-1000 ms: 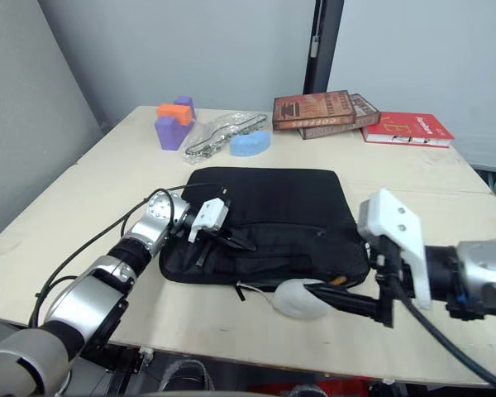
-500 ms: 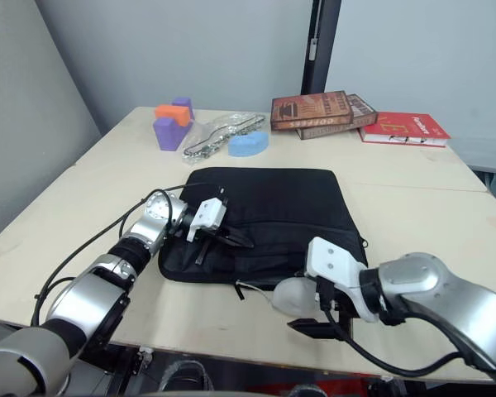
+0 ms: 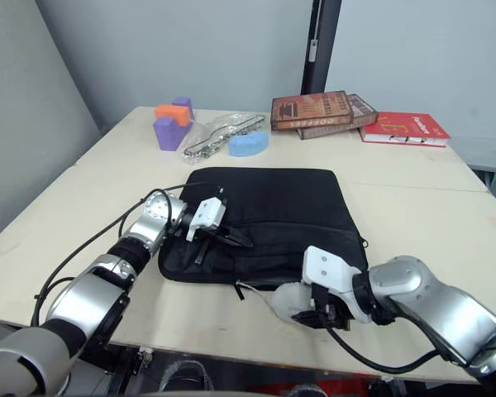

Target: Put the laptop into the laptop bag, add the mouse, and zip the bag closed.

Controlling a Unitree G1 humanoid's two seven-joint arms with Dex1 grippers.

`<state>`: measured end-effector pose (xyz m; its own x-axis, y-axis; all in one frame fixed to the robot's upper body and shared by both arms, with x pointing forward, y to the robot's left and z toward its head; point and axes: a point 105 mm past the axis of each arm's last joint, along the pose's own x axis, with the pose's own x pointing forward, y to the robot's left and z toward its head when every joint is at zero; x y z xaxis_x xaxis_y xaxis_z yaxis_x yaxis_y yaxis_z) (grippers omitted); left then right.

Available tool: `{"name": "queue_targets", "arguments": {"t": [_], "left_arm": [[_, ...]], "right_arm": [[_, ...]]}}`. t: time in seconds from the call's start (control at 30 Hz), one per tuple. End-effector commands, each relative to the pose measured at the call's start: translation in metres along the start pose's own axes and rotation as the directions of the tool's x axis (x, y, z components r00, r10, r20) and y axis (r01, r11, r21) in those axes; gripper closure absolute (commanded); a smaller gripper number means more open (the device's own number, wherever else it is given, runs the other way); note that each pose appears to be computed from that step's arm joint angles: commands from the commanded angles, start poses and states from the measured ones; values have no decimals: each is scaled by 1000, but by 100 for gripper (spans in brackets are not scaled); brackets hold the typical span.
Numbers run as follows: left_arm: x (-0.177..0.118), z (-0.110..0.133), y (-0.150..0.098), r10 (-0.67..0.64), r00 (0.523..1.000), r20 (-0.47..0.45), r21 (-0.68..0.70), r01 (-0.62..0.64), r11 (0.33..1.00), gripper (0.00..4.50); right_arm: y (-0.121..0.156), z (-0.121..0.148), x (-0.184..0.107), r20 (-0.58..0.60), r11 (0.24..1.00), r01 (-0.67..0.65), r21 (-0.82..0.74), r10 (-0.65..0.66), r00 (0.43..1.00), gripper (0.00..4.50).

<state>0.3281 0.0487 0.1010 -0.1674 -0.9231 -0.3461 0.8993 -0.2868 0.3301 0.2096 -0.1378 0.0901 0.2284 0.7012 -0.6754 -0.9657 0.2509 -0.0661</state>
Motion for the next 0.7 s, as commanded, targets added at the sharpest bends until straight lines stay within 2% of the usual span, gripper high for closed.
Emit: {"name": "queue_targets", "arguments": {"t": [0.03, 0.13, 0.23, 0.47, 0.7], "left_arm": [[-3, -12, -10, -39, 998, -54, -21, 38, 999, 450], [-1, -14, -9, -39, 997, -67, -9, 38, 999, 450], [0, -16, -10, -43, 996, -75, -9, 43, 999, 450], [2, -17, -13, -65, 995, -80, -15, 64, 998, 450], [2, -18, -13, -76, 993, -91, -19, 74, 997, 450]], "right_arm": [[3, 2, -2, 17, 1000, 5, 4, -5, 1000, 356], [6, -1, -3, 26, 999, 4, 35, -5, 1000, 448], [12, -5, -8, 25, 998, 7, 68, -9, 1000, 448], [12, -17, -33, 56, 976, 116, 183, -129, 990, 448], [18, -48, -65, -42, 941, 223, 254, -220, 975, 448]]}}
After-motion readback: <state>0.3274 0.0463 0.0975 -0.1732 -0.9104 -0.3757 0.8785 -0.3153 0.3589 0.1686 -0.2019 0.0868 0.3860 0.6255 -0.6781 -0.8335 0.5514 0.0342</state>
